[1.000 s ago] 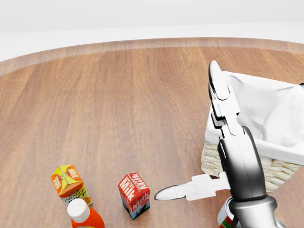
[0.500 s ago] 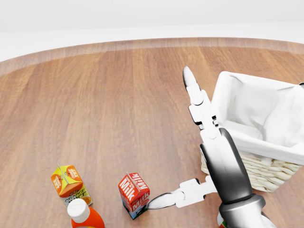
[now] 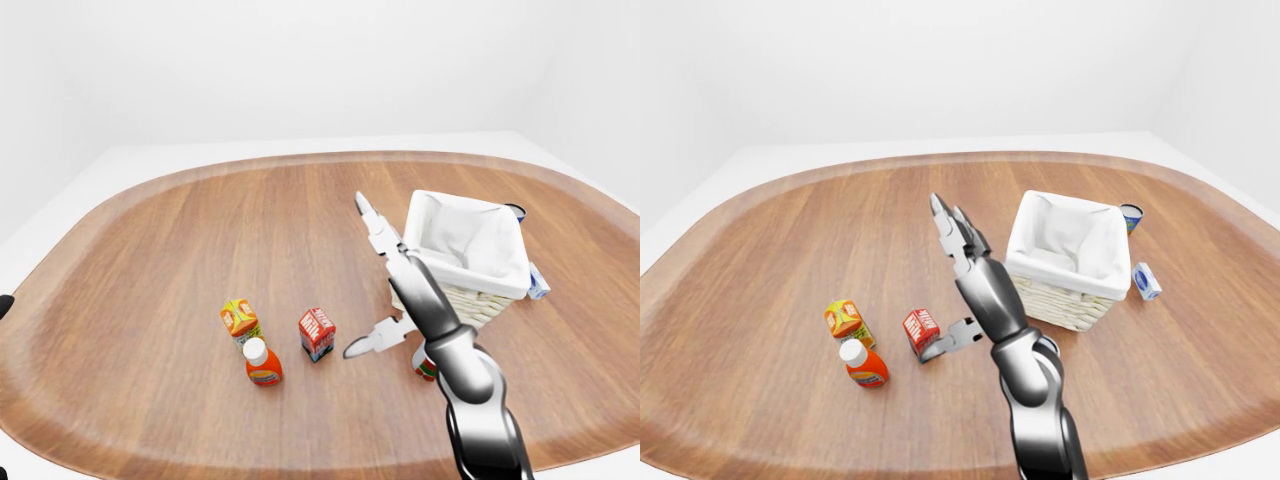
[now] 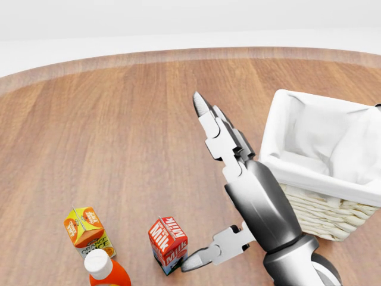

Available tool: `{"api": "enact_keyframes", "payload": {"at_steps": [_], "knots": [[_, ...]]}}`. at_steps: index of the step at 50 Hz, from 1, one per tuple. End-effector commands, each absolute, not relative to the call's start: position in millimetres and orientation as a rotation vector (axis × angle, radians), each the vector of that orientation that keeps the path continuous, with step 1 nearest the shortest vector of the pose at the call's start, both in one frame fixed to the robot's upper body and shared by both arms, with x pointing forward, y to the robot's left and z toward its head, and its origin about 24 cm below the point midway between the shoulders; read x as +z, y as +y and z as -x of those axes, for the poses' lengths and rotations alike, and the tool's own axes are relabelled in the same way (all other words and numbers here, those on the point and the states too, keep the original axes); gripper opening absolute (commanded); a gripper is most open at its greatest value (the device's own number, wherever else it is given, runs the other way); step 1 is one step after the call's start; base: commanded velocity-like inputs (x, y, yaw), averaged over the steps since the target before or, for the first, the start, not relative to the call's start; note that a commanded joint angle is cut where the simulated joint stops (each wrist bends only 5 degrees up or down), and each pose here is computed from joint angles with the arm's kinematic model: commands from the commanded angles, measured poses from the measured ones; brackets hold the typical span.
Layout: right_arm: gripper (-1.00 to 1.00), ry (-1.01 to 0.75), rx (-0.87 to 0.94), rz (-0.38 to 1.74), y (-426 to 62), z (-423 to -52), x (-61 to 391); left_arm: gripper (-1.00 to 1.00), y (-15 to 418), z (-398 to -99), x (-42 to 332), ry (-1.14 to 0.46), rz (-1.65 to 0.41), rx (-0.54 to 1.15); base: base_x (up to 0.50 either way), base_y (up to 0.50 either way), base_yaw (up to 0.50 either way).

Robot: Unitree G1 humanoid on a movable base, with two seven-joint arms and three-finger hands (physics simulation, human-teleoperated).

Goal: Pick the milk and place it in the basket.

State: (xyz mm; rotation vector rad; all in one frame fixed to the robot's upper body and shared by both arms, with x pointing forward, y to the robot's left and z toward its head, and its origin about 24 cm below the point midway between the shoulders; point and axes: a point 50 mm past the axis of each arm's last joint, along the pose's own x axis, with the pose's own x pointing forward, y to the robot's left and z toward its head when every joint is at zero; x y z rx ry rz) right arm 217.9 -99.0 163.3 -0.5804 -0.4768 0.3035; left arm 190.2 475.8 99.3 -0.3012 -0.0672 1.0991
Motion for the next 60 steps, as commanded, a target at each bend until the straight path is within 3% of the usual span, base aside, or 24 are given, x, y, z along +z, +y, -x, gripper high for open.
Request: {"api": "enact_keyframes", "payload": {"at_steps": [1, 60], "knots": [[1.00, -0.464, 0.360, 0.668, -94, -219, 164, 1.00, 476, -190, 99, -0.067, 0.301, 1.099, 0.00, 0.00, 0.00], [1.00, -0.246, 0.541, 0.988, -79, -240, 141, 1.00, 476, -190, 99, -0.067, 0.299, 1.099, 0.00, 0.00, 0.00]]}}
